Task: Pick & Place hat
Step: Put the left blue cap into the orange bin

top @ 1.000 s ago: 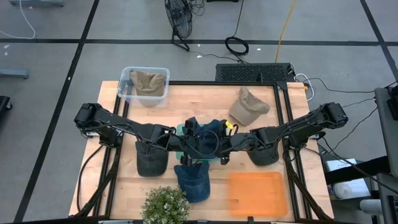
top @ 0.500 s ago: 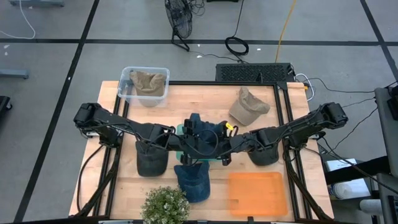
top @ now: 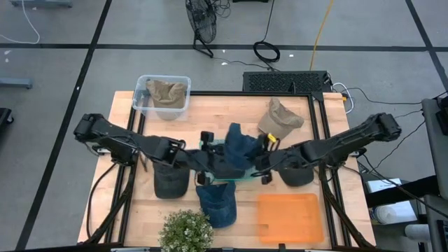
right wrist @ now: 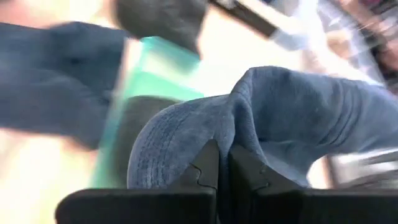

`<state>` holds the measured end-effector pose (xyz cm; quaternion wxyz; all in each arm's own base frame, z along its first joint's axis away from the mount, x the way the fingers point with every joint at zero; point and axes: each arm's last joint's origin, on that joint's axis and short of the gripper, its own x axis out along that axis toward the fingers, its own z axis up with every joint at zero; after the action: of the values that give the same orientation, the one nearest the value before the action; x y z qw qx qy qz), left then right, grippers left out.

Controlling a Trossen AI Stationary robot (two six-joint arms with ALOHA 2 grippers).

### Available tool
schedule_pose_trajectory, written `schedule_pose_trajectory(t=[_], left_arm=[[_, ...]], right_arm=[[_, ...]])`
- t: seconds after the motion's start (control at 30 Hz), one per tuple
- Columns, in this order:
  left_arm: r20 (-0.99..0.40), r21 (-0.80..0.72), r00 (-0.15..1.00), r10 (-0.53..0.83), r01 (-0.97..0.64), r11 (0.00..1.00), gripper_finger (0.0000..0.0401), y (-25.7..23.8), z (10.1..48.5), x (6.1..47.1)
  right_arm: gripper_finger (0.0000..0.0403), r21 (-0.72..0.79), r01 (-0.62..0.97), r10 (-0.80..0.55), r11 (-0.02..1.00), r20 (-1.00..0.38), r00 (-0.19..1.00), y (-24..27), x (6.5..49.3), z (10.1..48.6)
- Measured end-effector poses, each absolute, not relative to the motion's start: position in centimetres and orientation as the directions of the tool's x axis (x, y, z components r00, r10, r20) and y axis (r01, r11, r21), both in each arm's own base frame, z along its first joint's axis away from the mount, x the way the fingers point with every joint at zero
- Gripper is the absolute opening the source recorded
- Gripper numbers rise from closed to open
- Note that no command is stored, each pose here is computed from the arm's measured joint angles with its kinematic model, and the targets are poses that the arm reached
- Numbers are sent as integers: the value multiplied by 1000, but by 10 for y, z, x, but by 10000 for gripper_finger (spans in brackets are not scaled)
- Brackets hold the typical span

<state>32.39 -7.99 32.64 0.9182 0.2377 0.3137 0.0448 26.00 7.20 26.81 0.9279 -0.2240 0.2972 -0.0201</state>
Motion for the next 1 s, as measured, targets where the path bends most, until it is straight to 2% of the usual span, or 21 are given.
schedule_pose_trajectory(t=[0.17,0.27,0.37,0.53,0.7,0.87,1.0], left_arm=[[-481,405,853,203,11,914,112,-71,358,301],[-468,352,867,171,6,936,113,-67,366,294],[-480,316,866,140,22,948,113,-67,367,291],[-536,295,832,143,25,955,113,-67,361,288],[-575,289,805,146,33,957,113,-67,345,287],[-591,173,805,-50,187,967,113,-75,322,289],[-571,111,804,-168,278,954,113,-82,310,290]], right_arm=[[3,-118,-179,76,977,-593,802,82,230,284],[3,70,-263,252,962,-591,766,93,215,292],[3,197,-322,375,926,-578,725,104,203,297],[3,301,-340,454,891,-577,679,125,187,297],[3,402,-265,468,876,-582,665,145,173,288],[3,426,-216,441,879,-549,710,166,156,268],[4,488,-259,500,833,-468,729,180,142,251]])
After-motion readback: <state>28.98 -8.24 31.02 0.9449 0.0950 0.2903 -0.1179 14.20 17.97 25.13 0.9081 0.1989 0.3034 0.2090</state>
